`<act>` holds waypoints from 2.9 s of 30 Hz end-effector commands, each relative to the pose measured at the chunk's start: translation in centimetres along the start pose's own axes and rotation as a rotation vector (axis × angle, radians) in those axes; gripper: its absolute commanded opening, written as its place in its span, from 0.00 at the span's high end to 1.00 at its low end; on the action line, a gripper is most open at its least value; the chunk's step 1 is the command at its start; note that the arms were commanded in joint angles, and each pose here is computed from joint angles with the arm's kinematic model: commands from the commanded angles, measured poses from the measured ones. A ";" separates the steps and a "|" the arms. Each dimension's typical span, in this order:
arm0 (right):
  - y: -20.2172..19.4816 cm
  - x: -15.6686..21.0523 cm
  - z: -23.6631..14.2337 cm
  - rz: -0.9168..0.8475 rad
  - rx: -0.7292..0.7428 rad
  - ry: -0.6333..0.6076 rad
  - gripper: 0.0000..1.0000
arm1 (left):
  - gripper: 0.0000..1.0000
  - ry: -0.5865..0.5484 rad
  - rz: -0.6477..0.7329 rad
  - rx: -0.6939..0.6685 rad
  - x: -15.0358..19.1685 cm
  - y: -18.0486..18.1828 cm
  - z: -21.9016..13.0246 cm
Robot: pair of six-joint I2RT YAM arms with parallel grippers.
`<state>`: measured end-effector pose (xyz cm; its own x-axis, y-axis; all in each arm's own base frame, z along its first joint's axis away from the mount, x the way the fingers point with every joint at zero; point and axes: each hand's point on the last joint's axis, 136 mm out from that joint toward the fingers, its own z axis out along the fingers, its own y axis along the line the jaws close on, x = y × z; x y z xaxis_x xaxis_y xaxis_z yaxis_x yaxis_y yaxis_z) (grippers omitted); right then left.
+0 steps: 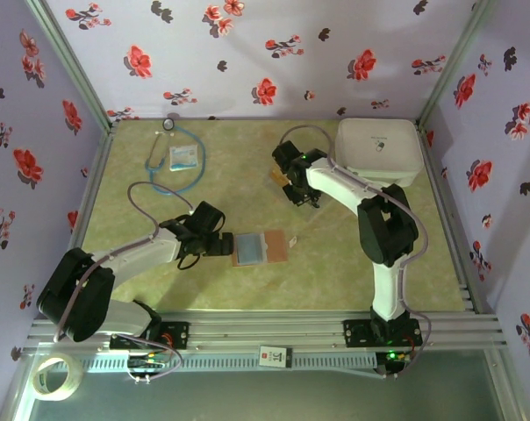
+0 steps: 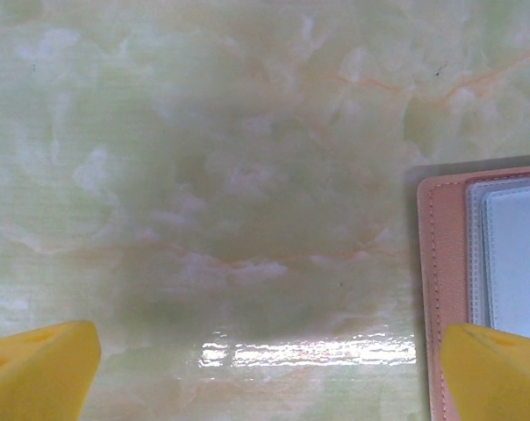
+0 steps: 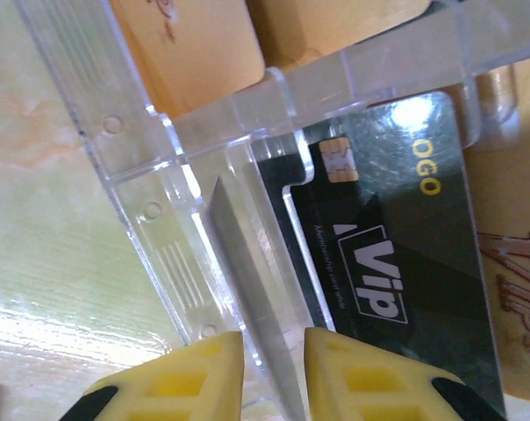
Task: Put the credit cards into the card holder
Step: Pick up the credit card from the storage box, then insert the credit card into the card slot.
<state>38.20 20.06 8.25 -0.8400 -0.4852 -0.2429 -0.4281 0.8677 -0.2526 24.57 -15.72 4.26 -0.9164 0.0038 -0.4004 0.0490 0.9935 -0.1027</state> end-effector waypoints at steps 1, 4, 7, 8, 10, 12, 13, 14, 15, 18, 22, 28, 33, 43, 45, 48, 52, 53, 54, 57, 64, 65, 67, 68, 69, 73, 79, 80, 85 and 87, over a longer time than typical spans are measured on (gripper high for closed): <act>0.2 0.4 0.1 -0.033 -0.013 0.014 0.77 | 0.00 -0.003 0.008 0.003 0.1 0.3 -0.1; 0.0 0.2 -0.1 -0.042 -0.002 0.007 0.77 | 0.00 -0.002 0.009 0.002 0.1 0.4 -0.1; -0.2 -0.1 -0.3 -0.046 0.007 -0.001 0.80 | 0.00 0.000 0.013 0.000 0.1 0.4 -0.1; -0.2 -0.2 -0.4 -0.047 0.009 0.000 0.80 | 0.00 0.000 0.015 0.000 0.1 0.4 -0.1; -0.3 -0.3 -0.4 -0.049 0.009 -0.001 0.84 | 0.00 -0.002 0.013 0.001 0.1 0.4 -0.2; -0.3 -0.5 -0.5 -0.053 0.011 -0.003 0.86 | 0.00 0.001 0.014 -0.001 0.1 0.4 -0.2; -0.3 -0.5 -0.5 -0.056 0.013 -0.002 0.88 | 0.00 0.000 0.012 0.001 0.1 0.4 -0.2; -0.4 -0.6 -0.6 -0.056 0.016 -0.004 0.91 | 0.00 -0.001 0.011 0.001 0.1 0.4 -0.2; -0.5 -0.7 -0.7 -0.059 0.018 -0.006 0.93 | 0.00 -0.001 0.012 0.000 0.1 0.4 -0.3; -0.8 -1.0 -1.2 -0.067 0.030 -0.014 0.98 | 0.00 0.001 0.012 -0.001 0.1 0.4 -0.3; -1.4 -1.5 -2.4 -0.073 0.047 -0.042 1.00 | 0.00 0.001 0.012 -0.002 0.1 0.5 -0.5; -2.0 -2.5 -5.7 -0.066 0.044 -0.117 1.00 | 0.00 0.001 0.012 -0.006 0.0 0.6 -0.9; -1.8 -3.1 -9.4 -0.021 -0.011 -0.209 1.00 | 0.00 -0.005 0.026 -0.015 -0.3 0.7 -1.6; 3.7 -0.8 -13.1 0.225 -0.435 -0.384 1.00 | 0.00 -0.054 0.066 0.050 -0.9 -1.4 -3.0; 5.2 0.1 -13.2 0.290 -0.551 -0.410 1.00 | 0.00 -0.058 0.076 0.054 -0.8 -2.1 -2.9; 7.0 1.4 -12.8 0.377 -0.686 -0.423 1.00 | 0.00 -0.055 0.105 0.044 -0.6 -3.2 -2.7; 8.5 3.0 -11.2 0.441 -0.773 -0.400 1.00 | 0.00 -0.051 0.148 0.013 -0.3 -4.2 -2.2; 8.8 3.4 -10.6 0.449 -0.780 -0.393 1.00 | 0.00 -0.050 0.157 0.005 -0.3 -4.4 -2.1; 9.1 3.8 -10.1 0.456 -0.788 -0.382 1.00 | 0.00 -0.049 0.166 -0.005 -0.2 -4.6 -1.9; 9.6 4.7 -8.8 0.474 -0.797 -0.360 1.00 | 0.00 -0.042 0.193 -0.028 0.0 -5.1 -1.5; 10.2 5.5 -7.1 0.489 -0.804 -0.328 1.00 | 0.00 -0.027 0.243 -0.083 0.1 -5.5 -0.8; 10.3 5.6 -6.8 0.489 -0.801 -0.325 1.00 | 0.00 -0.027 0.245 -0.091 0.0 -5.4 -0.7; 10.3 5.8 -6.2 0.491 -0.792 -0.314 1.00 | 0.00 -0.023 0.250 -0.105 0.1 -5.2 -0.5; 10.3 5.9 -5.9 0.489 -0.787 -0.312 1.00 | 0.00 -0.022 0.253 -0.108 0.2 -5.2 -0.4; 10.3 6.1 -5.6 0.491 -0.783 -0.305 1.00 | 0.00 -0.018 0.257 -0.115 0.3 -5.1 -0.3; 10.5 6.7 -4.7 0.497 -0.774 -0.287 1.00 | 0.00 0.001 0.272 -0.135 0.8 -4.6 0.2; 10.4 7.6 -3.7 0.508 -0.754 -0.274 1.00 | 0.00 0.024 0.293 -0.169 1.4 -3.9 0.7; 10.3 7.7 -3.5 0.510 -0.749 -0.272 1.00 | 0.00 0.025 0.295 -0.182 1.4 -3.7 0.8; 10.3 8.3 -2.7 0.517 -0.734 -0.256 1.00 | 0.00 0.021 0.303 -0.264 1.3 -2.1 0.6; 10.2 8.3 -2.6 0.520 -0.732 -0.255 1.00 | 0.00 0.020 0.303 -0.278 1.3 -1.8 0.5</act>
<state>25.74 25.45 6.72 -0.9246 0.0315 -0.3796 -0.2134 0.7827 0.5847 23.62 -19.02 3.44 -0.8850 0.2719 -0.3779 0.2181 0.9593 0.1794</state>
